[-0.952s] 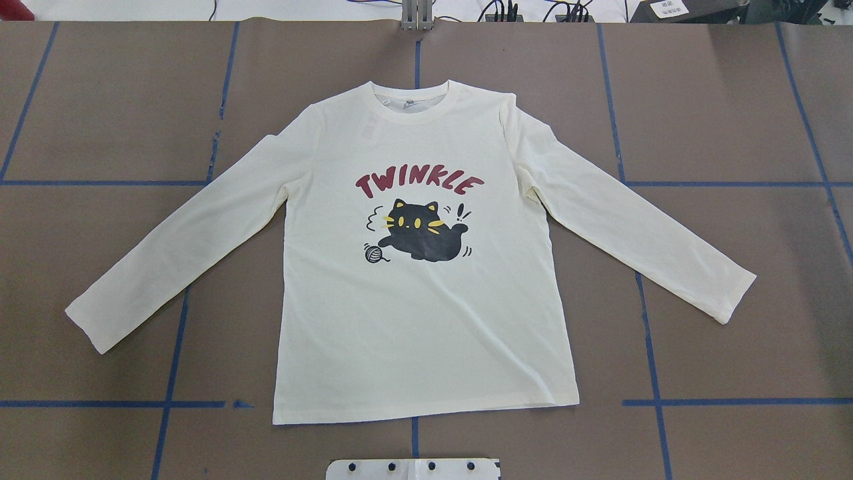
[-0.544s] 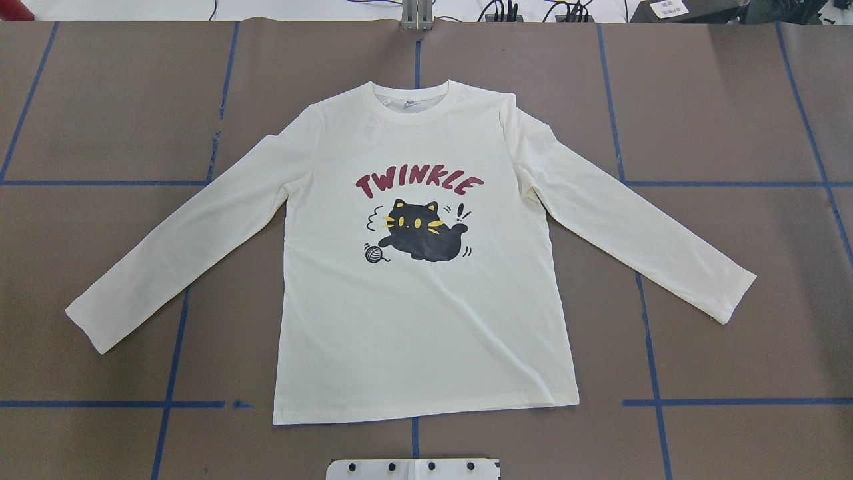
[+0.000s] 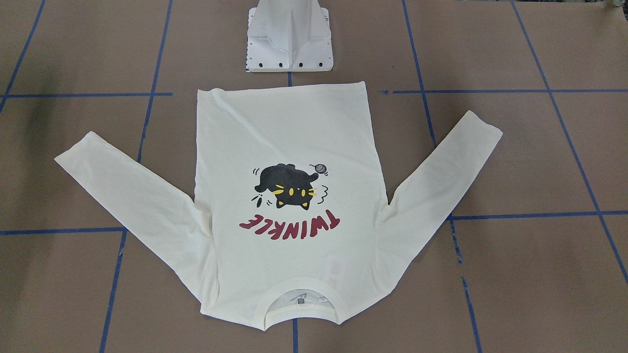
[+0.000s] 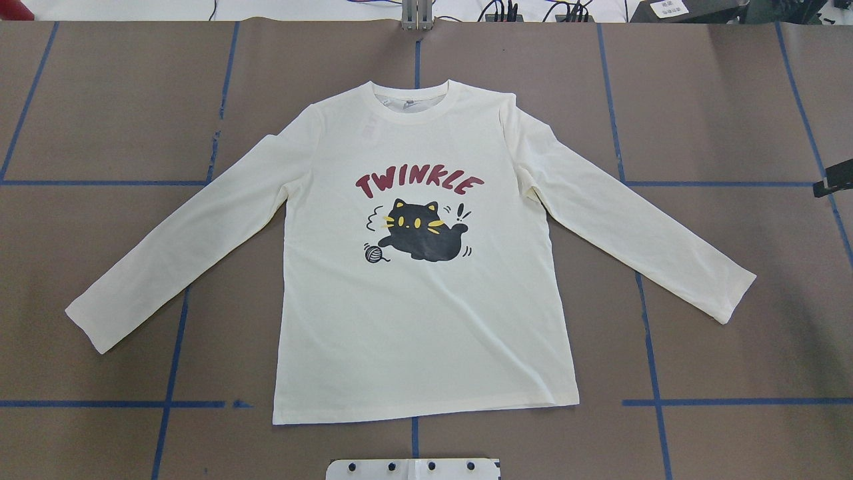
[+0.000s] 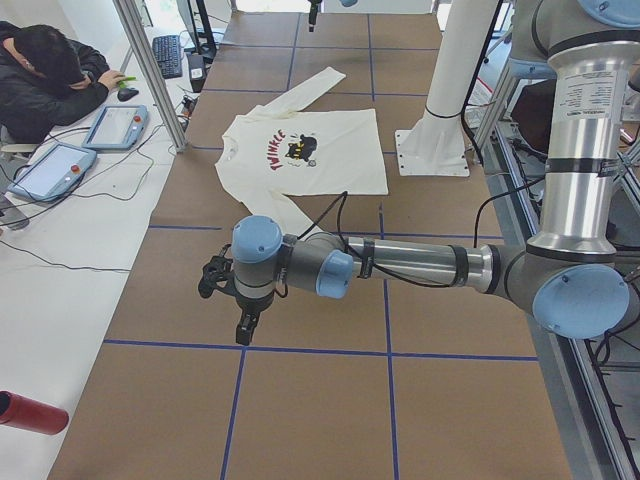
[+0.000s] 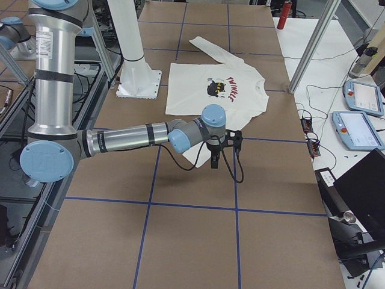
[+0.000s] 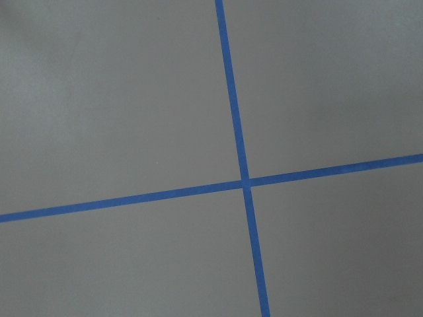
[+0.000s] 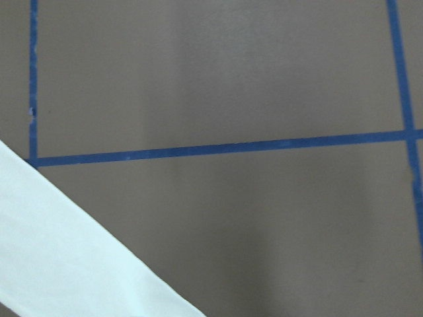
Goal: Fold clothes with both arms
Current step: 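Move the right gripper toward the sleeve cuff nearest it, then lower the right gripper and grasp the cuff of the nearer sleeve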
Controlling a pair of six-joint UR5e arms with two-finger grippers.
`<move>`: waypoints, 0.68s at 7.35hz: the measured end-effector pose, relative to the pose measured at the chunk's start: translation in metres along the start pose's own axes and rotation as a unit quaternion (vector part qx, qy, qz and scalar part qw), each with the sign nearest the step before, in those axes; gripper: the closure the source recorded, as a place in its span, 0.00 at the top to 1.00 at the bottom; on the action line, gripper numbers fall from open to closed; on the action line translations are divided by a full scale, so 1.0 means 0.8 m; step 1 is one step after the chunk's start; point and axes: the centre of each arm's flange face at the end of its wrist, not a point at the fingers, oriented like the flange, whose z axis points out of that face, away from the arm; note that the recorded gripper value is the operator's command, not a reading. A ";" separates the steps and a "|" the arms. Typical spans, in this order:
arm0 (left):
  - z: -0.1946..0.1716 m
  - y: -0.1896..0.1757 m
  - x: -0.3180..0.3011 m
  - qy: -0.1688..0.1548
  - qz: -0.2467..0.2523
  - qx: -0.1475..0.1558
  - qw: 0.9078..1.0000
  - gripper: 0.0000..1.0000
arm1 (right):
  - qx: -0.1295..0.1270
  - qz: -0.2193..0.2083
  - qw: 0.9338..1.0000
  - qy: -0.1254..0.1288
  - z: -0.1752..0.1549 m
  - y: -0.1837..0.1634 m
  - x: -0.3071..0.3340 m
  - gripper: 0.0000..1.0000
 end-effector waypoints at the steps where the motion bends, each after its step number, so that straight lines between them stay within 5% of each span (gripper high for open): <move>1: -0.002 -0.001 0.003 0.001 0.009 0.010 1.000 1.00 | -0.023 0.010 0.999 -0.022 0.021 0.006 -0.015 1.00; 2: -0.006 -0.007 0.008 0.001 0.016 0.019 1.000 1.00 | -0.027 0.011 0.999 -0.028 0.037 0.019 -0.021 1.00; 5: -0.008 -0.010 0.014 0.004 0.028 0.027 0.999 1.00 | 0.008 -0.042 0.999 0.014 0.113 0.108 -0.022 1.00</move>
